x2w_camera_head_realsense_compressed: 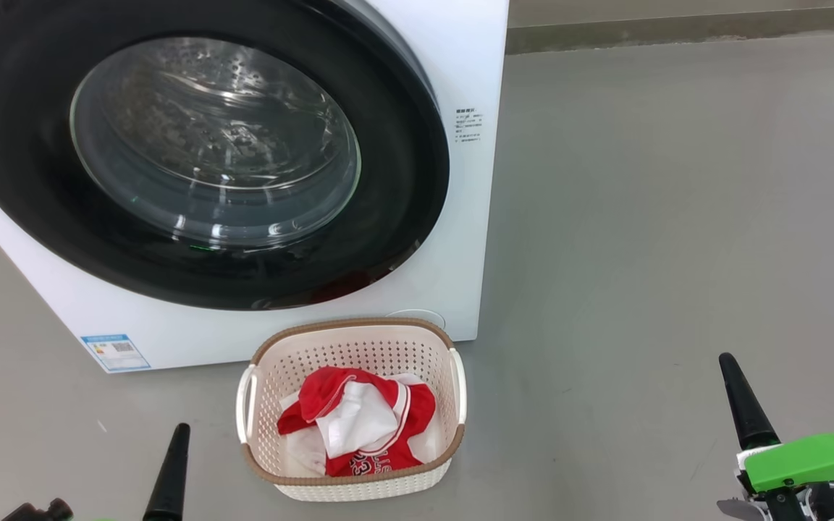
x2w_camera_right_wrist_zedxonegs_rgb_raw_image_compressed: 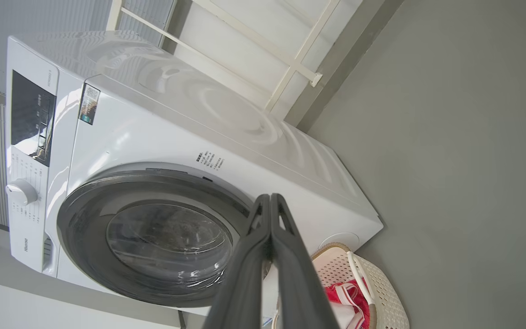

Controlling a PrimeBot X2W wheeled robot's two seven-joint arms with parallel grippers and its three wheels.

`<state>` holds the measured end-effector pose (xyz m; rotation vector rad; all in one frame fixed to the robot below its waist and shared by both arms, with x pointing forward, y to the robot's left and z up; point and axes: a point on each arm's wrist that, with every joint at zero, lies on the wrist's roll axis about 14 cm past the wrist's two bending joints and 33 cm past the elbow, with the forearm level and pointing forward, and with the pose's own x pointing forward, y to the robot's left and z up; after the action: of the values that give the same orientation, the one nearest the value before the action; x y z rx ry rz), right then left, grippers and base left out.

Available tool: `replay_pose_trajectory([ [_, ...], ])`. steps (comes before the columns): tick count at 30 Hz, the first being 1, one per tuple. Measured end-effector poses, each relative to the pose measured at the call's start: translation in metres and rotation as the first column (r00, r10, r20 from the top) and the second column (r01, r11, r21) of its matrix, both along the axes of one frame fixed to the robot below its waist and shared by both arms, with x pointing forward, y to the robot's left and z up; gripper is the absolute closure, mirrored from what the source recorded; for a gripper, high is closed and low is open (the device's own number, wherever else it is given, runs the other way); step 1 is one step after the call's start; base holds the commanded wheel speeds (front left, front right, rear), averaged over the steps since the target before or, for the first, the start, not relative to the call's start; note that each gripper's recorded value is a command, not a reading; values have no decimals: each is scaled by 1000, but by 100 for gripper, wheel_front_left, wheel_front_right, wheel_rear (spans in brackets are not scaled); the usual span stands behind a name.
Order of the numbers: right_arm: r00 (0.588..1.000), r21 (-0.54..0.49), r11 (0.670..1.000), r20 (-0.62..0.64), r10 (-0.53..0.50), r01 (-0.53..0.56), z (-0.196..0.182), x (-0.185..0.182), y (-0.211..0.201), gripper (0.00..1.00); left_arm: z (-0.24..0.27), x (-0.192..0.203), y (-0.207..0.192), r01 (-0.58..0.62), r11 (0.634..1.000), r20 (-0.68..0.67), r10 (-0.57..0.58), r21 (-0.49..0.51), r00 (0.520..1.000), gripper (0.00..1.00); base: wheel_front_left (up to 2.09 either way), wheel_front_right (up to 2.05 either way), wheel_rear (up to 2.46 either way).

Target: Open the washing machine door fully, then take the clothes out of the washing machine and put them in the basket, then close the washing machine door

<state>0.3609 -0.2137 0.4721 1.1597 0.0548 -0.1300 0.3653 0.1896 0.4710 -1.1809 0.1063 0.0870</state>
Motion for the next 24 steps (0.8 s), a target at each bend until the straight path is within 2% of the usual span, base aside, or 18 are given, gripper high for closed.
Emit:
replay_pose_trajectory([
  [12,1000,141,990,15,2,-4,2,5,3,100,4,5,-1,0,990,14,2,-140,1000,100,0,0,0],
  [24,999,282,959,32,4,-12,5,9,6,100,7,9,-2,3,963,28,5,-268,1000,100,0,0,0],
])
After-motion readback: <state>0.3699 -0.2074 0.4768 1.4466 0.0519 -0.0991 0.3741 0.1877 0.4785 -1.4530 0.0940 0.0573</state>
